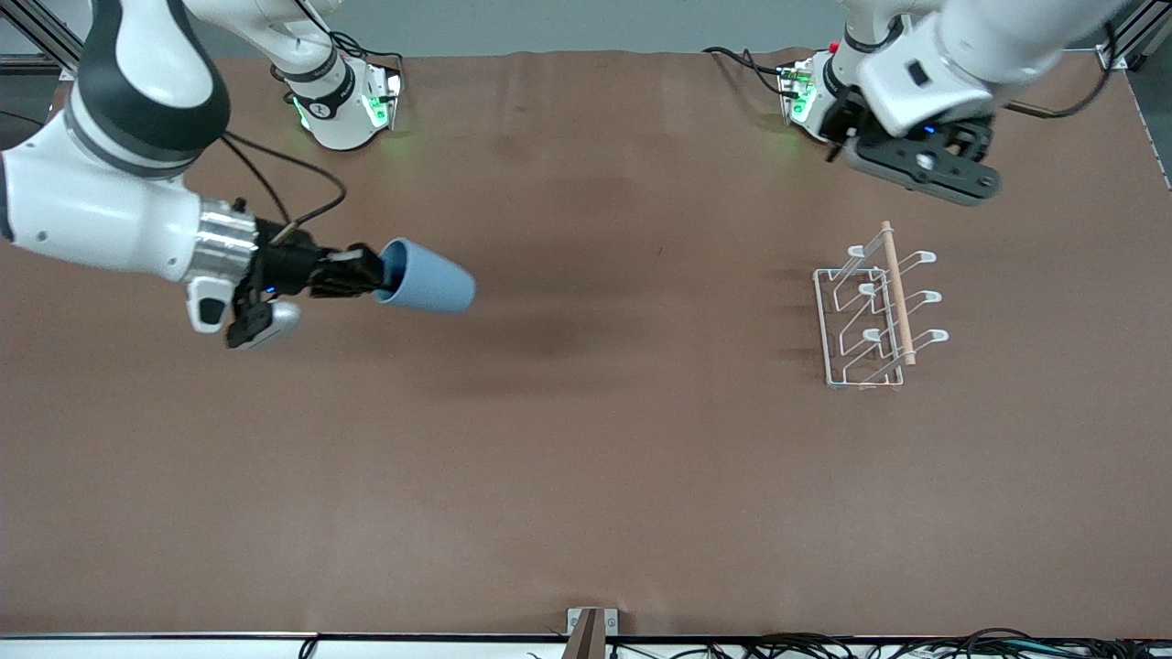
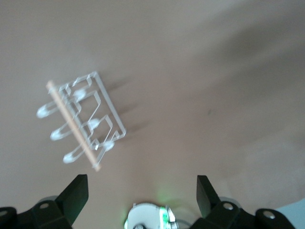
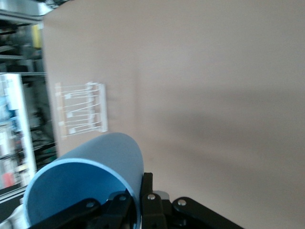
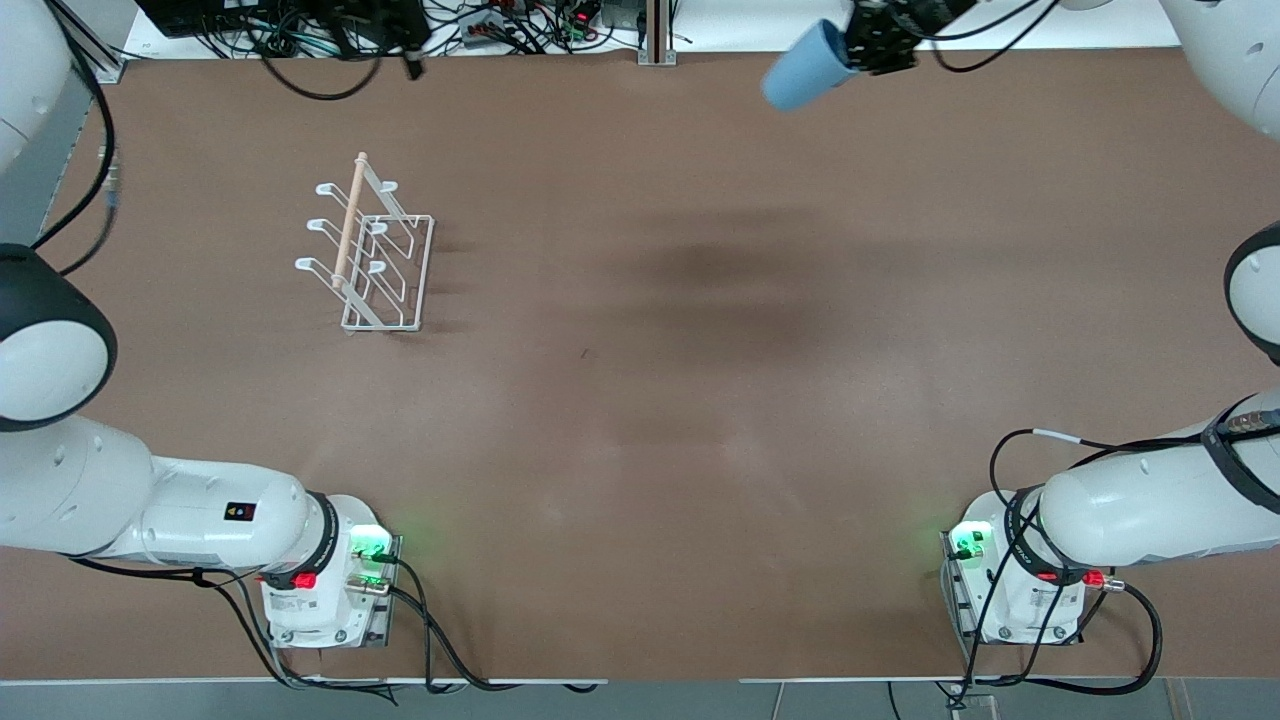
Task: Hang cup on cup holder
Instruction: 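Grasp and lift the blue cup with the right gripper while the left gripper approaches, then grasp the cup rim with the left gripper beside the right gripper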
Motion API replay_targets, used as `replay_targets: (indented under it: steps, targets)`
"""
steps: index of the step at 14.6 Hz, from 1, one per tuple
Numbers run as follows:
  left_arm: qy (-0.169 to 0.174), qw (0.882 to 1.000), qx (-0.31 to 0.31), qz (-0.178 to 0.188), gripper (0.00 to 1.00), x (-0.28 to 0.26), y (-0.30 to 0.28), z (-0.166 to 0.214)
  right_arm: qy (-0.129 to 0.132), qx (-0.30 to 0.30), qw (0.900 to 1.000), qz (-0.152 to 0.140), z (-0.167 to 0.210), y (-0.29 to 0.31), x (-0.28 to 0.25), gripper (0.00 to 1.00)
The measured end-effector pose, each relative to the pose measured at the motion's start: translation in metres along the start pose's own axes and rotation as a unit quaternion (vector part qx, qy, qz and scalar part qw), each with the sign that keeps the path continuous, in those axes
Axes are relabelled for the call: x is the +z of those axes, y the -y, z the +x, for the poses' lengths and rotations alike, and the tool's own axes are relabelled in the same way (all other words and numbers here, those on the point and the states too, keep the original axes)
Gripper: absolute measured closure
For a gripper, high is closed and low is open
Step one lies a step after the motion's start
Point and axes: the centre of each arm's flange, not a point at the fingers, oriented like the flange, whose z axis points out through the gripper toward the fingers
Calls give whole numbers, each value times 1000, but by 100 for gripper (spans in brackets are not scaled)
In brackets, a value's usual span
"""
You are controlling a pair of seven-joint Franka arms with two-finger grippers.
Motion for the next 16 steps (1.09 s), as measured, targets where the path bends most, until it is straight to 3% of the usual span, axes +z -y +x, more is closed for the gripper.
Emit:
replay_targets:
  steps: [4, 9, 14, 16]
  targets:
    - [-65, 992, 106, -14, 0, -5, -112, 12, 13, 14, 997, 69, -6, 22, 18, 95]
    - [-148, 960, 229, -57, 0, 12, -247, 14, 68, 6, 992, 104, -20, 34, 33, 95]
    - [-202, 921, 325, -75, 0, 43, -258, 57, 135, -21, 984, 115, -37, 38, 42, 95]
    - [-216, 910, 343, -81, 0, 55, -258, 72, 147, -34, 982, 118, -41, 38, 44, 95]
